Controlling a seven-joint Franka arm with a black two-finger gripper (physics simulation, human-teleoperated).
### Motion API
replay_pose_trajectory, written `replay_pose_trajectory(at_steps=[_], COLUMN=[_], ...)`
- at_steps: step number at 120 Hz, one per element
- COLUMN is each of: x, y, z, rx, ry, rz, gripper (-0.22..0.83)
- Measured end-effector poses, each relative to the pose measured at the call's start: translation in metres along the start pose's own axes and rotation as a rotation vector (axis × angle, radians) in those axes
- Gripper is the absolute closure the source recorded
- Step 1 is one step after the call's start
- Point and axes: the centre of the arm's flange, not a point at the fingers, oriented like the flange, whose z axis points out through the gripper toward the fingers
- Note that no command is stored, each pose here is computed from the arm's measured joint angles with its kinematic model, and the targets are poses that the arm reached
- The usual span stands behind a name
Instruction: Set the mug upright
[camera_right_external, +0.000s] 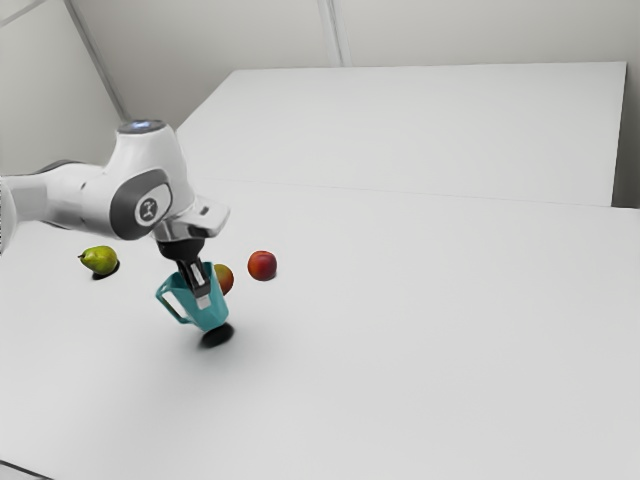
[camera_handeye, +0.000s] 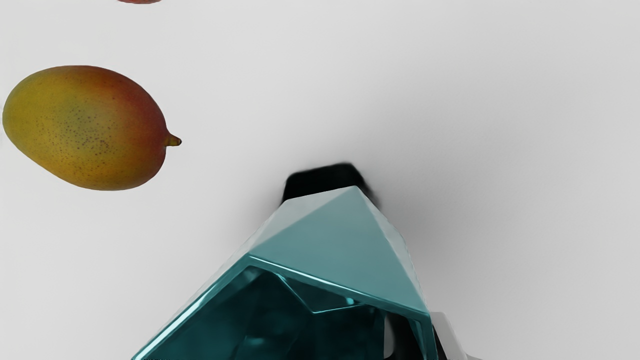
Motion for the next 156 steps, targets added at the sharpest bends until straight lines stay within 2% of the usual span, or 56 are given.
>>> replay_pose_trajectory(at_steps=[12,30,71,98,127,140,156], x=[0.014,0.021,0.067,0.099,0.11,0.11,0.109], y=[0.014,0.026,0.052,0.055,0.054,0.054,0.053], z=[-0.001,0.008,0.026,0.037,0.042,0.045,0.047], rx=[0.048,0.071,0.105,0.125,0.139,0.135,0.129], ry=[0.016,0.025,0.068,0.061,0.055,0.05,0.046], rz=[-0.005,-0.055,-0.116,-0.143,-0.177,-0.193,-0.214], gripper=[0.78,0.78,0.78,0.78,0.78,0.73,0.59])
